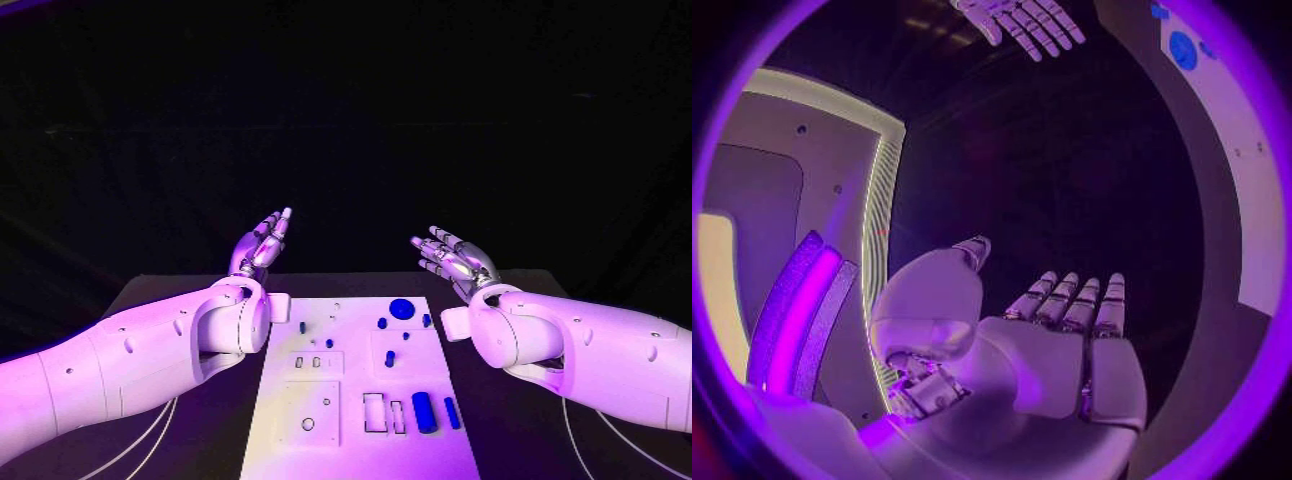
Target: Assemble the parts on the task board
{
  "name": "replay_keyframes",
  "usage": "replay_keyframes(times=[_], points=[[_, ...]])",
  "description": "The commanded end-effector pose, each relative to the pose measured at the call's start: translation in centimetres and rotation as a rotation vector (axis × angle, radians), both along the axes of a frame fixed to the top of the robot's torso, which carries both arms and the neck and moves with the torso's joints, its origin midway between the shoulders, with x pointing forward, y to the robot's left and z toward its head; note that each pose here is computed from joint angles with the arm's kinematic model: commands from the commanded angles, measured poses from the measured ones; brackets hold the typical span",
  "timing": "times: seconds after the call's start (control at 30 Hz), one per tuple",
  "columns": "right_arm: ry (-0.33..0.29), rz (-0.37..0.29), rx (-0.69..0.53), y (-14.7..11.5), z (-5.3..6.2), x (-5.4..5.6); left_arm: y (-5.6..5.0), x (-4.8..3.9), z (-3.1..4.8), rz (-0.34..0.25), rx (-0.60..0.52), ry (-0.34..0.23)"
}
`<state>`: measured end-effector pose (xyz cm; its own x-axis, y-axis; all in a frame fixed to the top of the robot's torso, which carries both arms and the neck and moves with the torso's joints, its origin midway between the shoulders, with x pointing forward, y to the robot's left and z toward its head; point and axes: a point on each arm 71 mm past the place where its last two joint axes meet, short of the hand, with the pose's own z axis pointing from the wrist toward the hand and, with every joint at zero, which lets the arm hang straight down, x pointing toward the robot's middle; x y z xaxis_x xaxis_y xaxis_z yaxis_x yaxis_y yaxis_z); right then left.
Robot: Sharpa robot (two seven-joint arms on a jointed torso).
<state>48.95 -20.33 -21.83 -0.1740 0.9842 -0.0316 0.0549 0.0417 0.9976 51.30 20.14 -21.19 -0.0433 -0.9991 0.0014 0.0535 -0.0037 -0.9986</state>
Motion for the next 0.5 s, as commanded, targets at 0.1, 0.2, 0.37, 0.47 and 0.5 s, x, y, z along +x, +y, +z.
replay_keyframes(times=[0.1, 0.2, 0.37, 0.47, 0.5], points=[[0.062, 0.214, 0.016, 0.9, 0.0, 0.3, -0.6, 0.01, 0.22, -0.073, -0.017, -0.023], [0.069, 0.233, 0.011, 0.9, 0.1, 0.4, -0.6, 0.01, 0.22, -0.073, -0.017, -0.023], [0.031, 0.204, -0.039, -0.3, 0.7, 1.1, 0.5, 0.02, 0.26, -0.073, -0.008, -0.026], [-0.003, 0.207, -0.080, -0.5, 0.9, 1.3, 0.7, -0.04, 0.27, -0.075, -0.009, -0.024], [-0.016, 0.209, -0.098, -0.5, 1.0, 1.4, 0.7, -0.06, 0.28, -0.076, -0.010, -0.023]])
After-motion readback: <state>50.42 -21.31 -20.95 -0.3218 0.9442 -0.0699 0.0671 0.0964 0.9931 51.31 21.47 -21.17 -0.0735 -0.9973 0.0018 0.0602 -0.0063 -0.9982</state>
